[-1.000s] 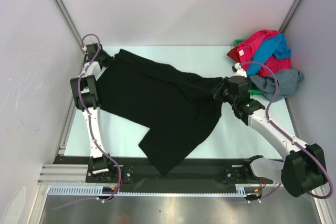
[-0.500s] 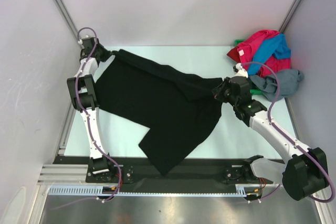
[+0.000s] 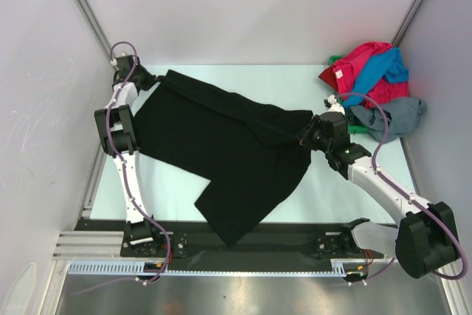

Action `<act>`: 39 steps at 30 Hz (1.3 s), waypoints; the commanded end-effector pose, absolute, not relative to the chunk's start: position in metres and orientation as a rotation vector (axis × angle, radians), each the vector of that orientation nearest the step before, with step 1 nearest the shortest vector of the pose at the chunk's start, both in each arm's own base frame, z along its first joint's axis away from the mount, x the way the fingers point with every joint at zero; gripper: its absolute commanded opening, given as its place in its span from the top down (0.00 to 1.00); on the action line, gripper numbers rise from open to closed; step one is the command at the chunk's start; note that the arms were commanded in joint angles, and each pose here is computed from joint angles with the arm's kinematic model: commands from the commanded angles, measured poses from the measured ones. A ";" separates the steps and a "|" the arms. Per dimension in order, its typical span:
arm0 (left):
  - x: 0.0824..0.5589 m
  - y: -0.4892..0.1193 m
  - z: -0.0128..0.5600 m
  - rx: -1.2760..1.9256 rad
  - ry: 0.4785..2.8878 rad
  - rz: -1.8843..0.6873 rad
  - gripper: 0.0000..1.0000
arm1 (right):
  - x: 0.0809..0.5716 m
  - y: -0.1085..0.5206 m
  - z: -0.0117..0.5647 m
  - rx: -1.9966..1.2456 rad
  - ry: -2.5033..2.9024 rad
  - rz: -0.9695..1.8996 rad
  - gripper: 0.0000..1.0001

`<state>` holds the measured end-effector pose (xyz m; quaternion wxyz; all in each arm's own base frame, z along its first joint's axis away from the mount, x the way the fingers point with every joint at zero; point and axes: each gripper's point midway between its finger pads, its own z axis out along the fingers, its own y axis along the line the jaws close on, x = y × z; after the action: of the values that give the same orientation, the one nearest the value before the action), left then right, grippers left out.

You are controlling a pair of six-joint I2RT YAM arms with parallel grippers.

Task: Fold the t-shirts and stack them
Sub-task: Flatten the tshirt out

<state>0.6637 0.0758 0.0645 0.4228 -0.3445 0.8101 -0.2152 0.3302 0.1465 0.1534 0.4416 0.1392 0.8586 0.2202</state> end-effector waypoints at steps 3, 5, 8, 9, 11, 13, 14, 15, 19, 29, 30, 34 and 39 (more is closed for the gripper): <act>0.661 0.093 0.058 -0.866 2.041 -0.476 0.95 | 0.329 0.154 0.150 0.355 2.128 0.586 1.00; 0.660 0.097 0.060 -0.882 2.041 -0.449 0.94 | 0.326 0.157 0.148 0.355 2.141 0.593 1.00; 0.659 0.099 0.066 -0.869 2.045 -0.436 0.92 | 0.321 0.160 0.145 0.349 2.153 0.600 1.00; 0.658 0.100 0.067 -0.870 2.050 -0.431 0.89 | 0.320 0.161 0.145 0.349 2.152 0.600 1.00; 0.658 0.103 0.070 -0.875 2.053 -0.408 0.77 | 0.320 0.162 0.146 0.349 2.147 0.605 1.00; 0.651 0.103 0.070 -0.895 2.081 -0.382 0.72 | 0.319 0.164 0.151 0.343 2.138 0.617 1.00; 0.647 0.108 0.070 -0.917 2.083 -0.346 0.64 | 0.319 0.164 0.151 0.342 2.139 0.614 1.00; 0.642 0.109 0.086 -0.927 2.068 -0.333 0.62 | 0.319 0.165 0.152 0.336 2.138 0.614 1.00; 0.619 0.097 0.121 -0.933 2.046 -0.255 0.51 | 0.320 0.165 0.151 0.335 2.139 0.609 0.99; 0.502 -0.128 0.138 -0.607 2.130 -0.740 0.40 | 0.330 0.174 0.153 0.282 2.143 0.615 0.99; 0.485 -0.145 0.122 -0.574 2.175 -0.793 0.40 | 0.333 0.177 0.160 0.265 2.132 0.628 0.98; 0.423 -0.228 0.111 -0.332 2.252 -1.024 0.42 | 0.341 0.179 0.174 0.220 2.115 0.612 0.98; 0.377 -0.254 0.095 -0.275 2.274 -1.089 0.37 | 0.347 0.182 0.180 0.215 2.103 0.623 0.97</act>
<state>0.3769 -0.2347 0.0501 0.2511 -0.1277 0.8963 -0.3426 0.3373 0.1754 0.1594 0.4310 0.1017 0.8638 0.2404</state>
